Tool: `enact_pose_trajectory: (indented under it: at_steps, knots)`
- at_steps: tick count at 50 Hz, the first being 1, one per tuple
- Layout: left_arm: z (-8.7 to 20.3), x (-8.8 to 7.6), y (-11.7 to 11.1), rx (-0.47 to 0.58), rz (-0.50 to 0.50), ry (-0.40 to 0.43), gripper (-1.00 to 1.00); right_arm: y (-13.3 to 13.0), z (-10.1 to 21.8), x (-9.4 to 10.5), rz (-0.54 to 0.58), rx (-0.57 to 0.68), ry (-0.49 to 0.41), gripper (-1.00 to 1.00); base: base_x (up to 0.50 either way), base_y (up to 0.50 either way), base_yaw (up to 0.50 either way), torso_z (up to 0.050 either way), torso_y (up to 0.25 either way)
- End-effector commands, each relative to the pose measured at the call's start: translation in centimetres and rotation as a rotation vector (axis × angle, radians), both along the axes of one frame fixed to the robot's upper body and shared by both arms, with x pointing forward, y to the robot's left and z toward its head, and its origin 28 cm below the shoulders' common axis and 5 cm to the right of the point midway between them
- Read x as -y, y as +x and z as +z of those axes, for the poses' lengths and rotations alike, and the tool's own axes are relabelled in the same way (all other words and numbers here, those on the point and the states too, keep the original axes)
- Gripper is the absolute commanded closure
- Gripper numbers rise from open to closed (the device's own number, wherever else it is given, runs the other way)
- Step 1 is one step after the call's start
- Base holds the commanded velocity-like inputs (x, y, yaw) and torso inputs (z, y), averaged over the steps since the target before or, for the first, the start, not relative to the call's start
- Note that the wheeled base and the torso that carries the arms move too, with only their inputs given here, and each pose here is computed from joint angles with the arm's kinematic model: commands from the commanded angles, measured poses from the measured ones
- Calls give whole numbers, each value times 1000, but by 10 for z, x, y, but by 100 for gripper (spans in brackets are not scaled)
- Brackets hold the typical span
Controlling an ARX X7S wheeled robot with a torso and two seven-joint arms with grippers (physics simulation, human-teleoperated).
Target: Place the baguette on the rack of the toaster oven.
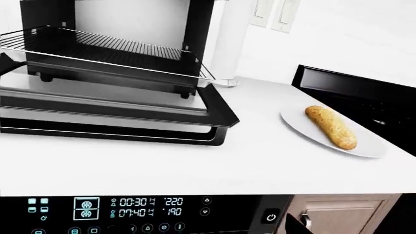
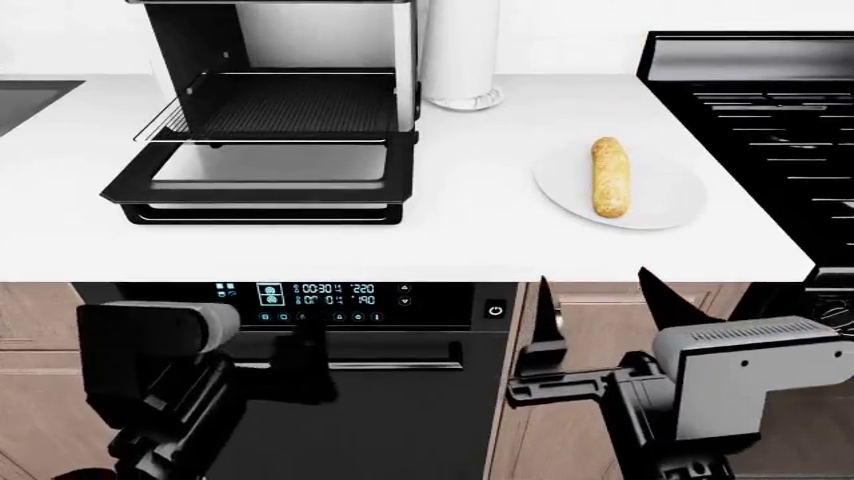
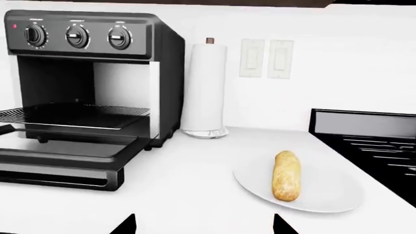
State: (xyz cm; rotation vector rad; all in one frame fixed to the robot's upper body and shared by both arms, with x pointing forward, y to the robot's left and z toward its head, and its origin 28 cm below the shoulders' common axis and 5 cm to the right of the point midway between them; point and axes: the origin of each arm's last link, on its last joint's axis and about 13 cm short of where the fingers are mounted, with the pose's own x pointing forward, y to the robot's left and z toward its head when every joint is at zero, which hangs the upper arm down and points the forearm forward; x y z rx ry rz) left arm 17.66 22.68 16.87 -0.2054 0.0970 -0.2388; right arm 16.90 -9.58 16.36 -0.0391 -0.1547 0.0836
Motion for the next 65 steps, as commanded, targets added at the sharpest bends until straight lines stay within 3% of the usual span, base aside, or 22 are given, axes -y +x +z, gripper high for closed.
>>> enact_pose_trajectory:
  at_steps: [1, 18, 31, 46, 65]
  knots:
    - [16, 3, -4, -50, -38, 71, -100, -6, 16, 3, 12, 45, -1, -100, 0, 0, 0, 0, 0]
    - [29, 8, 1, -51, -50, 69, -100, -9, 21, 4, 11, 53, -2, -100, 0, -381, 0, 0, 0]
    - [57, -1, 16, -52, 23, 6, -100, -16, 31, 3, 46, 97, -25, -100, 143, -500, 0, 0, 0]
    - [69, -12, 29, -43, 100, -41, -100, -19, 32, 1, 66, 147, -72, -100, 454, -181, 0, 0, 0]
    - [64, -6, 22, -34, 53, 1, -100, -18, 31, -1, 67, 142, -70, -100, 500, 0, 0, 0, 1]
